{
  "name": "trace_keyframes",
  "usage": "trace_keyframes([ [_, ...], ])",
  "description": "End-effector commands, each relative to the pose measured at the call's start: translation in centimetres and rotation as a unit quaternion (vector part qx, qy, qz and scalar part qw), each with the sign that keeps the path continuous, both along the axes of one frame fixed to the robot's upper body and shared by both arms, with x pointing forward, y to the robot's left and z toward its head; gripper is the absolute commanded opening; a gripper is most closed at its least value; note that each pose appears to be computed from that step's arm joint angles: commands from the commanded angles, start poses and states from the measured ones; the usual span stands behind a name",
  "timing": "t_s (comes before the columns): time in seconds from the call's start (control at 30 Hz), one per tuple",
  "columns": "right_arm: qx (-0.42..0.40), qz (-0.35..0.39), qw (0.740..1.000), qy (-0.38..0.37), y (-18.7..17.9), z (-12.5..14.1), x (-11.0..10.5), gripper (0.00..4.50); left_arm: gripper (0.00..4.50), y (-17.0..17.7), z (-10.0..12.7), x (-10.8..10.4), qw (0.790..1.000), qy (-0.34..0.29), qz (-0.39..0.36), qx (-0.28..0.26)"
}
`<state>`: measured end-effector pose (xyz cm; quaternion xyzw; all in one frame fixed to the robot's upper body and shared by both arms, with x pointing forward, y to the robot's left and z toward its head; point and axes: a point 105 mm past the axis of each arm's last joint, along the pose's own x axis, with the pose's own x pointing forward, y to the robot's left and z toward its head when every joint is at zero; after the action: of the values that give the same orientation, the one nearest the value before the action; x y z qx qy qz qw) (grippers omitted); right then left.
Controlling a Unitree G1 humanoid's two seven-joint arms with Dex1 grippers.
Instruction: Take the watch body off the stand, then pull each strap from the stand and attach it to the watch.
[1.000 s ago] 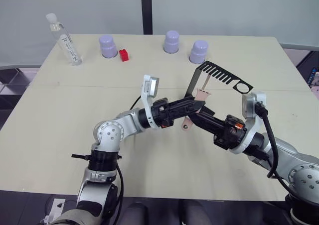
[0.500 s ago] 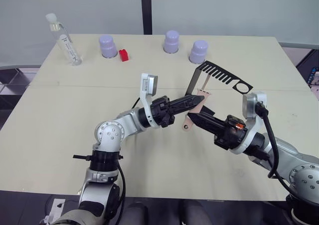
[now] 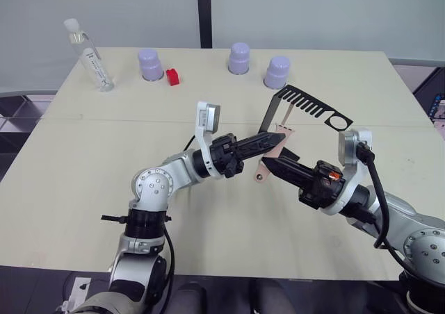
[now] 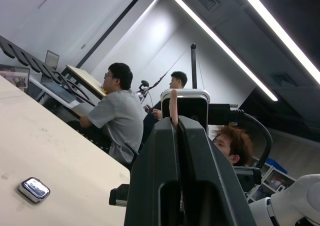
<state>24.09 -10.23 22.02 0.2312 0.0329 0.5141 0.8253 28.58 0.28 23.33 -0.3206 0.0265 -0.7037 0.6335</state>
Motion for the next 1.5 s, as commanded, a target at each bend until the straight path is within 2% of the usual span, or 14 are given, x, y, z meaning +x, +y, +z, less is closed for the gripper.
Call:
trace_keyframes([
  [0.03, 0.002, 0.011, 1.000, -0.022, 0.0, 1.2, -1.0, 0.80, 0.00, -0.3, 0.8, -0.1, 1.000, -0.025, -0.002, -0.002],
  [0.17, -0.028, -0.002, 0.999, -0.033, -1.0, 1.2, -2.1, 2.64, 0.00, 0.2, 0.8, 0.2, 0.998, -0.061, 0.014, 0.025],
  [0.27, -0.069, -0.062, 0.995, -0.037, -3.2, 0.7, -3.0, 4.20, 0.00, 1.2, 0.4, -0.3, 0.989, -0.124, 0.013, 0.073],
  [0.3, -0.083, -0.081, 0.993, -0.036, -3.9, 0.5, -3.2, 4.43, 0.00, 1.5, 0.2, -0.4, 0.986, -0.142, 0.012, 0.087],
  [0.33, -0.090, -0.091, 0.991, -0.035, -4.4, 0.4, -3.4, 4.43, 0.00, 1.7, 0.1, -0.5, 0.984, -0.152, 0.010, 0.095],
  [0.43, -0.155, -0.236, 0.959, -0.021, -9.3, -1.4, -4.5, 4.43, 0.00, 3.5, -1.6, -1.2, 0.957, -0.229, -0.005, 0.179],
  [0.53, -0.208, -0.295, 0.933, -0.007, -11.8, -2.7, -6.2, 4.43, 0.00, 4.3, -3.0, -1.5, 0.932, -0.282, -0.019, 0.226],
  [0.63, -0.262, -0.352, 0.898, 0.028, -14.6, -4.6, -8.7, 4.43, 0.00, 5.4, -5.2, -1.7, 0.899, -0.340, -0.041, 0.275],
  [0.7, -0.289, -0.367, 0.883, 0.039, -15.6, -5.6, -9.7, 4.43, 0.00, 5.7, -5.8, -1.5, 0.894, -0.344, -0.042, 0.284],
  [0.8, -0.306, -0.386, 0.869, 0.045, -16.6, -6.5, -10.1, 4.43, 0.00, 5.5, -5.9, -1.1, 0.889, -0.356, -0.039, 0.285],
  [0.9, -0.311, -0.401, 0.860, 0.042, -16.6, -7.5, -9.1, 4.43, 0.00, 5.2, -6.0, -0.9, 0.883, -0.370, -0.042, 0.284],
  [1.17, -0.294, -0.464, 0.835, 0.031, -15.7, -10.1, -3.6, 4.43, 0.00, 4.3, -5.4, -0.3, 0.886, -0.377, -0.023, 0.270],
  [1.37, -0.289, -0.518, 0.804, 0.042, -16.1, -11.8, 0.1, 4.43, 0.00, 4.1, -5.4, -0.6, 0.887, -0.374, -0.022, 0.272],
  [1.5, -0.284, -0.525, 0.801, 0.044, -15.5, -12.4, 1.8, 4.43, 0.00, 4.2, -5.2, -0.7, 0.886, -0.374, -0.021, 0.273],
])
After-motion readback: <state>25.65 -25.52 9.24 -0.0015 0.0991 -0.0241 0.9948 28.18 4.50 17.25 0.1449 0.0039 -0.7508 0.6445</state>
